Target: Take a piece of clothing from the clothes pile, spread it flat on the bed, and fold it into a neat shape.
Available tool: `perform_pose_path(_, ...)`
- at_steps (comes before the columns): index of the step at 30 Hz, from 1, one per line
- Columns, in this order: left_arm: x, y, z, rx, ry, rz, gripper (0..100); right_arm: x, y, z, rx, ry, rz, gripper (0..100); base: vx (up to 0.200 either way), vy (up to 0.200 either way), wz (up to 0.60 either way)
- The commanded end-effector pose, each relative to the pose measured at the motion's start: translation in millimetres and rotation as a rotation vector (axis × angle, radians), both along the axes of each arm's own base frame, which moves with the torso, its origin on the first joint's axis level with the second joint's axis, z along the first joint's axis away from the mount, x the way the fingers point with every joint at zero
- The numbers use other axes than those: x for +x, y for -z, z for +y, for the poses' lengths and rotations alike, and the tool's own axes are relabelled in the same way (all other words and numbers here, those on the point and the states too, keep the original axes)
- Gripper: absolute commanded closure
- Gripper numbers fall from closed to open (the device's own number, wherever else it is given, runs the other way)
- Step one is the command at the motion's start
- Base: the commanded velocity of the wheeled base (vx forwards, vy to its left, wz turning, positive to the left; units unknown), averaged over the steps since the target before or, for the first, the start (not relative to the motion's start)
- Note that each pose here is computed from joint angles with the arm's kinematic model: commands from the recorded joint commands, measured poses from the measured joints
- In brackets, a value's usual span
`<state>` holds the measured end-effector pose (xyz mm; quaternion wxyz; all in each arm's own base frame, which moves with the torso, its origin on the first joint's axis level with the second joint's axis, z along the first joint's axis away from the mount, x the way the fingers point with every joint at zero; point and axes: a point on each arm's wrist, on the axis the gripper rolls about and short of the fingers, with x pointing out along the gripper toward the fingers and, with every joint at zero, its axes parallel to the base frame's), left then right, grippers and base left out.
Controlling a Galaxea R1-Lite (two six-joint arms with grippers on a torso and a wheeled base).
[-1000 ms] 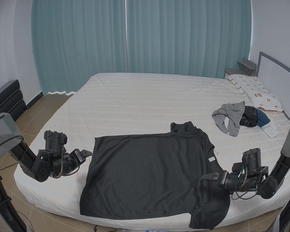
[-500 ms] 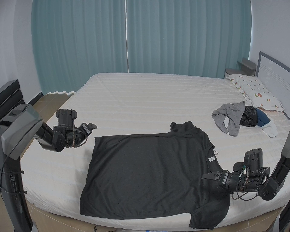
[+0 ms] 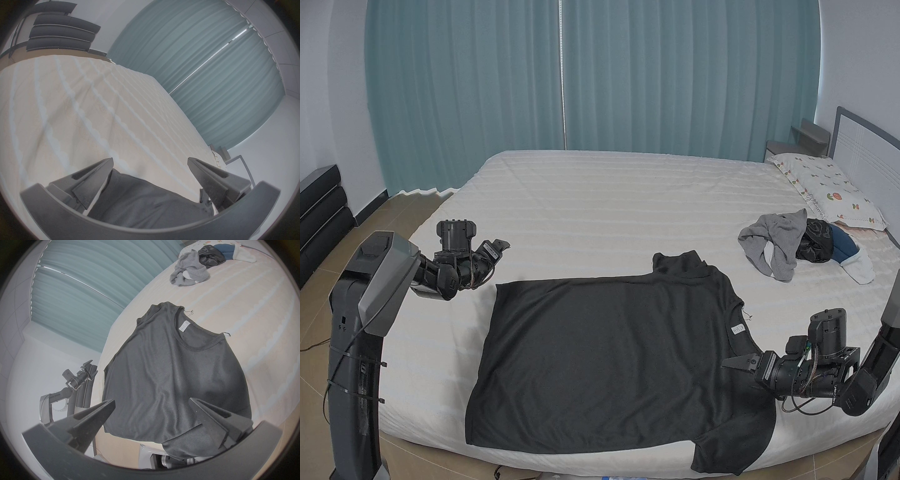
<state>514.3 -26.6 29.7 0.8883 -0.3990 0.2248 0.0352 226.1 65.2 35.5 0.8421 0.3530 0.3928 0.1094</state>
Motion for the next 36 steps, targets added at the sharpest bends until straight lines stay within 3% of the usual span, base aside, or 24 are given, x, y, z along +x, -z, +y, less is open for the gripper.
perform_pose_path(1, 8, 27, 3, 0.0, -0.008, 0.027, 0, 0, 1, -1, 0.0, 0.004, 0.006, 0, 0.0, 0.0, 0.0)
perform_pose_path(20, 13, 46, -7, -0.006, 0.021, 0.047, 0, 3, 7, -1, -0.003, 0.003, 0.028, 0, 0.0, 0.0, 0.0)
perform_pose_path(21, 13, 49, -9, -0.004, 0.026, 0.056, 100, 3, 8, 0, -0.004, 0.004, 0.027, 0, 0.0, 0.0, 0.0)
perform_pose_path(26, 14, 49, -9, -0.001, 0.021, 0.056, 100, 4, 7, -1, -0.005, 0.007, 0.026, 0, 0.0, 0.0, 0.0)
perform_pose_path(36, 32, 33, 4, 0.009, -0.143, -0.081, 100, 22, 3, -18, 0.013, 0.088, -0.063, 0, 0.0, 0.0, 0.0)
